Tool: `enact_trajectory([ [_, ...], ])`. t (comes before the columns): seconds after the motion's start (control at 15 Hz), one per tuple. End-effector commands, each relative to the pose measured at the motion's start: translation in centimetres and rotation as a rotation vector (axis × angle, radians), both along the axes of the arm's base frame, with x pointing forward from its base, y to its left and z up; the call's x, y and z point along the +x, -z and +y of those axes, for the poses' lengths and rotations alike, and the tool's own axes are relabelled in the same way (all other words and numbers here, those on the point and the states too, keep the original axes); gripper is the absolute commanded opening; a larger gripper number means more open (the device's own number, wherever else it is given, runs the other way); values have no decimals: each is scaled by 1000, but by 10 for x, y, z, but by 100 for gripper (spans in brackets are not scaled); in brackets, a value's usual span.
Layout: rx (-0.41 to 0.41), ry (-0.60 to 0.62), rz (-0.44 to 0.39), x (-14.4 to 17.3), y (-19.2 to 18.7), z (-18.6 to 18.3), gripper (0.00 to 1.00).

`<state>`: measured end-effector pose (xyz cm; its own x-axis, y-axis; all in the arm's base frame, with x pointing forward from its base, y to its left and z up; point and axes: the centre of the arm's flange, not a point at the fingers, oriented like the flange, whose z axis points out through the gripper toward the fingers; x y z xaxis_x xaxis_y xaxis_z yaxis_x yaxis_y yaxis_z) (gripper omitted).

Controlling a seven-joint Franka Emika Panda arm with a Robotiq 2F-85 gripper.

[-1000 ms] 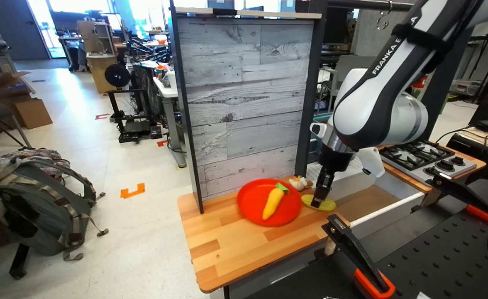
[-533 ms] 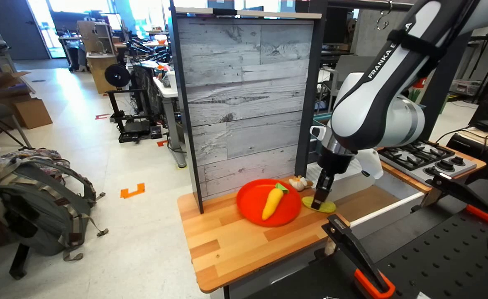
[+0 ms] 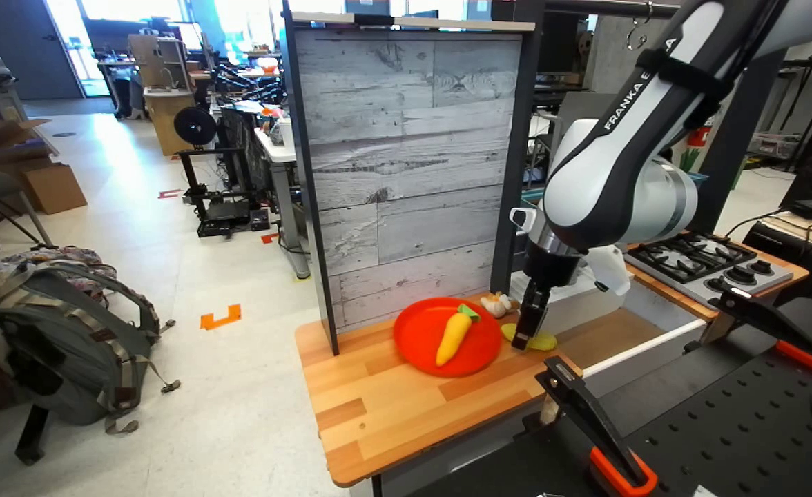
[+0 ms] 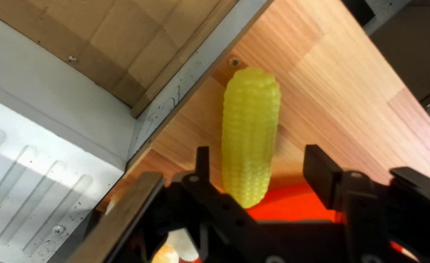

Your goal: Move the maize to the right

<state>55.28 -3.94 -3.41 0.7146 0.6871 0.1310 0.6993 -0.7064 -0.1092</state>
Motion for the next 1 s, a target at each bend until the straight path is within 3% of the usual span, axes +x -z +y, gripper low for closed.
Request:
enact_trajectory([
  [0.0, 0, -19, -1, 2, -2, 4, 98],
  [0.4, 21, -93, -44, -28, -44, 35, 100],
  [0.8, 32, -143, -157, -63, -111, 64, 100],
  [0.87, 30, -121, -138, -41, -78, 59, 100],
  [0.93, 29, -132, -142, -46, -86, 63, 100],
])
